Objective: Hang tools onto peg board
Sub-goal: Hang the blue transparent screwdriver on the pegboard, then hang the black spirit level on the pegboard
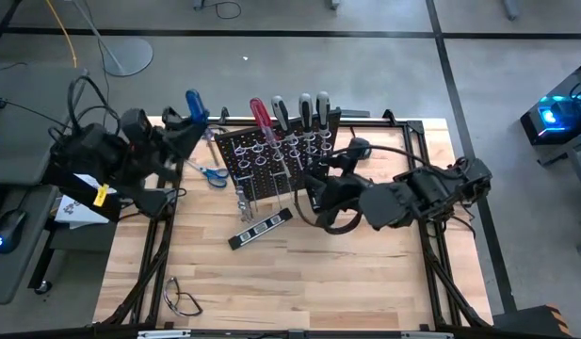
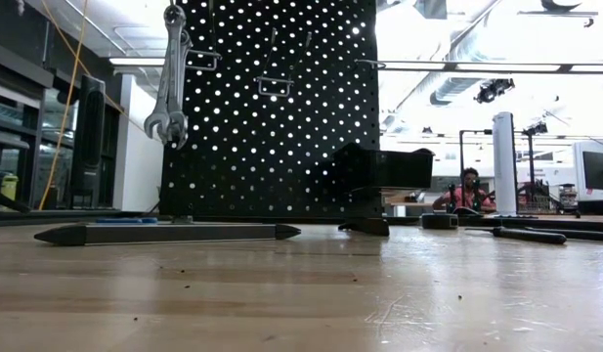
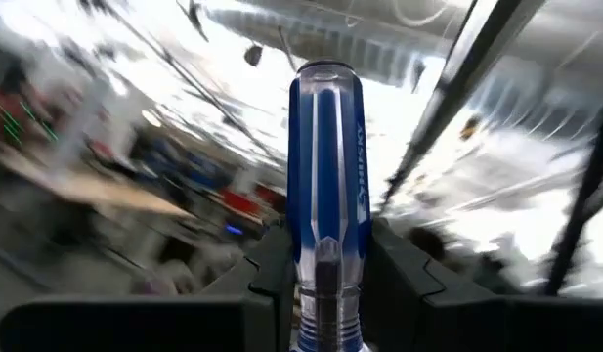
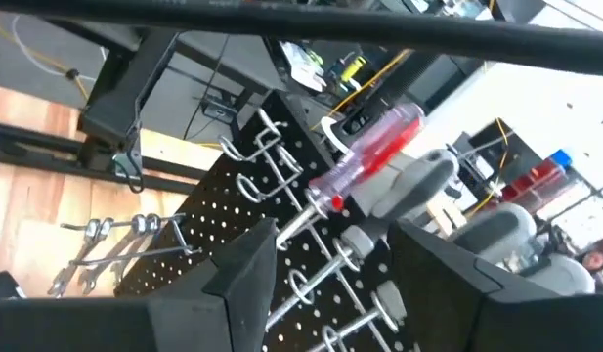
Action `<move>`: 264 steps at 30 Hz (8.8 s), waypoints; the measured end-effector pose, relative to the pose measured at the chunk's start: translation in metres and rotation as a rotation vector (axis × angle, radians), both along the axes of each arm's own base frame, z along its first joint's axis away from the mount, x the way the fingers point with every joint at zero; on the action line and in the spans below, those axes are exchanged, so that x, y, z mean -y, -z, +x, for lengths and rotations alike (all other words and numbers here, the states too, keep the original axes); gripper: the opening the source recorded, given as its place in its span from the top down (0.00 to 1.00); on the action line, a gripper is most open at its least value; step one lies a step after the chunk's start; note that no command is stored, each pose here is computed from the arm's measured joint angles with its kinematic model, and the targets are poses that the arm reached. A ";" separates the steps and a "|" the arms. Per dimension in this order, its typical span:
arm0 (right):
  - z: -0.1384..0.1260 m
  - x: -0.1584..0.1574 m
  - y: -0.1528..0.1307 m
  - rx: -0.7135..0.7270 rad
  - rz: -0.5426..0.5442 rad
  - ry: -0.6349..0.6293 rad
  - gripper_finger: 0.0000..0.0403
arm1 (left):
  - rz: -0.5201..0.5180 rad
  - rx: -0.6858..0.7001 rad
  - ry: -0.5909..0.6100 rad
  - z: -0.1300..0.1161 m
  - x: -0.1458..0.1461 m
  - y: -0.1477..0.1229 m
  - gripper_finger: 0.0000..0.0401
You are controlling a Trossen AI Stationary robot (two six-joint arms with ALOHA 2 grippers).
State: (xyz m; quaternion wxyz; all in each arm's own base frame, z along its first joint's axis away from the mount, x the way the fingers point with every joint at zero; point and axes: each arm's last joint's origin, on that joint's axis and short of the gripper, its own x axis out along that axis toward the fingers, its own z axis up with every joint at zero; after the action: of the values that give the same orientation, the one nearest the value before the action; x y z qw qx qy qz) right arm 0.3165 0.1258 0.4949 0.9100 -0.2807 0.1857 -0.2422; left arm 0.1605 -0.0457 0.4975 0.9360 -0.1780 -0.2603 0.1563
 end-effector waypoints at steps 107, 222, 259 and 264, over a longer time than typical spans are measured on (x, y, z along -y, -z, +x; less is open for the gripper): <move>-0.039 -0.010 0.112 -0.198 0.757 0.401 0.53 | -0.329 -0.434 0.291 -0.007 0.115 0.060 0.32; -0.034 -0.061 0.212 -0.374 1.038 0.267 1.00 | -0.480 -1.560 0.119 0.054 0.092 0.317 0.39; -0.035 -0.060 0.212 -0.387 1.035 0.277 1.00 | -0.527 -1.687 0.053 0.080 0.076 0.381 0.48; -0.035 -0.060 0.213 -0.386 1.036 0.280 1.00 | -0.548 -1.682 0.064 0.076 0.082 0.378 0.60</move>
State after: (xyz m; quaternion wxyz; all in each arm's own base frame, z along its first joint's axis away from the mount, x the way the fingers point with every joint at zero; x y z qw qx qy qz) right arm 0.2812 0.1854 0.2824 0.8376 0.1903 0.4785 -0.1824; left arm 0.2364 -0.1280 0.1193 0.7458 -0.2294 0.5659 0.2662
